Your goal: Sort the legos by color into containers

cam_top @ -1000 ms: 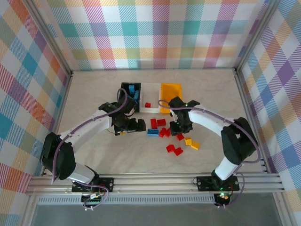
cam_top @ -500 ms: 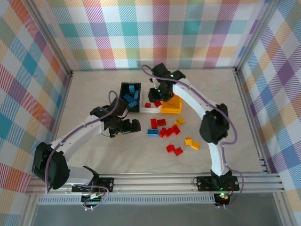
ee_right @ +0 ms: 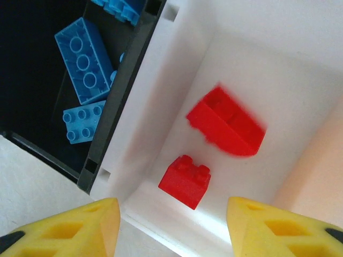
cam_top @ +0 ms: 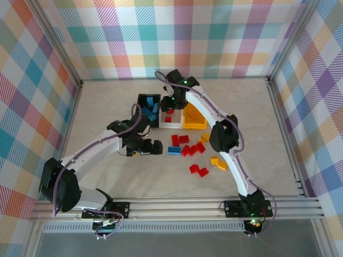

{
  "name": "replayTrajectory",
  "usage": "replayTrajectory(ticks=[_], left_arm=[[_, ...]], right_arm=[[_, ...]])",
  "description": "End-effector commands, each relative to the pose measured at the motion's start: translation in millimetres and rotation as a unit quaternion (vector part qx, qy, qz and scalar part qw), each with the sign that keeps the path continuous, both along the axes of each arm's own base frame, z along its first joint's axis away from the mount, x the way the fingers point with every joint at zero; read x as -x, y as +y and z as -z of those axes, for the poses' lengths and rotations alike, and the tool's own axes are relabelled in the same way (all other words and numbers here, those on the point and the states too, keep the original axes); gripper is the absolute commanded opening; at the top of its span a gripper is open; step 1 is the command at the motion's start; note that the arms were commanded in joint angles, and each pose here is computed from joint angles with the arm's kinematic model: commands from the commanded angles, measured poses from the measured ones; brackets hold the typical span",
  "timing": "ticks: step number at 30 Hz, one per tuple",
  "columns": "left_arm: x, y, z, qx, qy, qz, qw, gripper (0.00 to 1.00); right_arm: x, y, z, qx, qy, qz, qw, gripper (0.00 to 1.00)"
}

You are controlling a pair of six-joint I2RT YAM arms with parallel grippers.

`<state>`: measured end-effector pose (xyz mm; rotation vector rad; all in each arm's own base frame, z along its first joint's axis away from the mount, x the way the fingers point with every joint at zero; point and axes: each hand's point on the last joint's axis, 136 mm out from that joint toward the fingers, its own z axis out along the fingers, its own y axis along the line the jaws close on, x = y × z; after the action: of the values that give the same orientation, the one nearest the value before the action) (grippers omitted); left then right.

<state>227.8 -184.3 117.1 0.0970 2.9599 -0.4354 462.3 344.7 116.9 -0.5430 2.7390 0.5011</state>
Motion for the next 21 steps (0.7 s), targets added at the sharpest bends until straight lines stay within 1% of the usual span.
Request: replayTrajectory(ticks=[1, 6, 10, 16, 21], left_arm=[[-11.4, -18.1, 1.2, 0.017, -0.013, 0.043, 0.999, 1.00], [-29.9, -53.3, 9.8, 0.029, -0.027, 0.096, 0.995, 1.00], [-43.2, -78.1, 27.9, 0.035, -0.020, 0.103, 0.994, 0.99], [-59.1, -92.7, 55.9, 0.020, -0.008, 0.096, 0.995, 0.98], [-66.7, -102.9, 66.2, 0.022, 0.001, 0.094, 0.995, 0.99]], right_arm=[[10.6, -5.6, -47.0, -0.028, -0.013, -0.007, 0.999, 0.56], [37.7, -43.2, -81.1, -0.028, -0.002, 0.027, 0.999, 0.56], [67.8, -82.6, -98.6, -0.045, 0.000, 0.069, 0.997, 0.58], [116.3, -116.7, -91.8, -0.024, 0.026, 0.089, 0.995, 0.58], [139.8, -129.5, -84.0, -0.017, 0.043, 0.098, 0.994, 0.58]])
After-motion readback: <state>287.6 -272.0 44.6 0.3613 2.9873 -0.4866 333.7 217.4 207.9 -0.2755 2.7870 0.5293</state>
